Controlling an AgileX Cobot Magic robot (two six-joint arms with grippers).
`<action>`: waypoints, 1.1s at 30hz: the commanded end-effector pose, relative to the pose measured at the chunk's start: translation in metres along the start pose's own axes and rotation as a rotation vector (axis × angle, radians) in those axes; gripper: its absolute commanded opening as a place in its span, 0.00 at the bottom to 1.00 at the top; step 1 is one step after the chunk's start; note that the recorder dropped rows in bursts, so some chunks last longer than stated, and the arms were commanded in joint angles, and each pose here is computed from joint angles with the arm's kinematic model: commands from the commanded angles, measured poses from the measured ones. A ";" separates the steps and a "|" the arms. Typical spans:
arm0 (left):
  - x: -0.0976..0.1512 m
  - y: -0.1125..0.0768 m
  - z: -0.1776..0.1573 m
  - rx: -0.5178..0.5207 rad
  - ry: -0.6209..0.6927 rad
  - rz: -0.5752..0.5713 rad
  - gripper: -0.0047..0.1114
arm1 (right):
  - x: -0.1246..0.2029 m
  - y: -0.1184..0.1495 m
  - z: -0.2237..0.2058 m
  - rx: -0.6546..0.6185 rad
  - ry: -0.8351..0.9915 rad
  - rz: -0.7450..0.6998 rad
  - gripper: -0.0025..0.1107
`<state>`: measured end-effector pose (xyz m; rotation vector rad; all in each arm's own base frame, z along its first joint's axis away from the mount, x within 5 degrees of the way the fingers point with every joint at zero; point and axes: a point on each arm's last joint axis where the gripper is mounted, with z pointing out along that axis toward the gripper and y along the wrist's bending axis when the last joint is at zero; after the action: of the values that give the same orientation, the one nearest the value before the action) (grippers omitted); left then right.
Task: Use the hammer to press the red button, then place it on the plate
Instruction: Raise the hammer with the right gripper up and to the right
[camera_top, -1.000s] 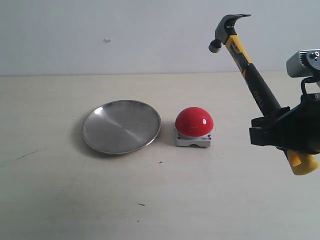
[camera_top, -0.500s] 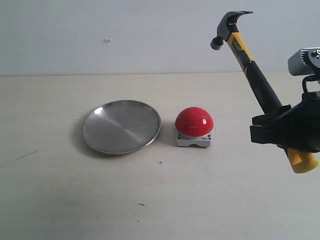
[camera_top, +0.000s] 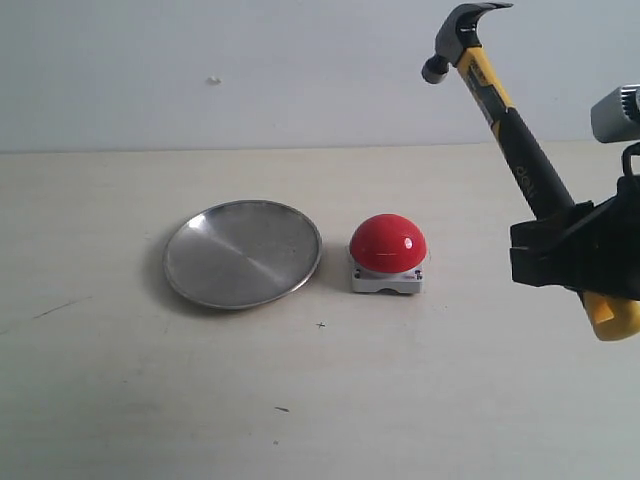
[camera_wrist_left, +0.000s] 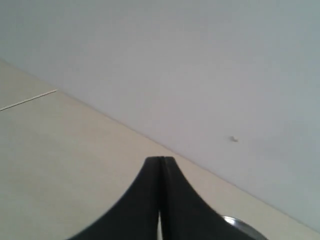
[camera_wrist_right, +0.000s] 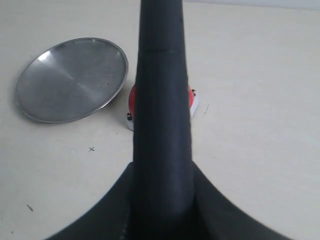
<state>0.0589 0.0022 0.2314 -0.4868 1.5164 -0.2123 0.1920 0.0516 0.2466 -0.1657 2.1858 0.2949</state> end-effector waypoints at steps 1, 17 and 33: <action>0.019 0.021 0.005 -0.109 -0.013 -0.049 0.04 | -0.012 -0.003 -0.006 0.034 -0.105 -0.030 0.02; 0.026 0.019 0.006 -0.078 0.039 -0.095 0.04 | 0.007 -0.008 -0.020 0.070 -0.195 0.006 0.02; 0.026 0.019 0.006 -0.078 0.039 -0.089 0.04 | 0.019 -0.006 -0.052 0.053 -0.324 0.022 0.02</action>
<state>0.0622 0.0091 0.2013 -0.6143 1.5351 -0.2285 0.1400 0.0355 0.2491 -0.0975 1.9723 0.2885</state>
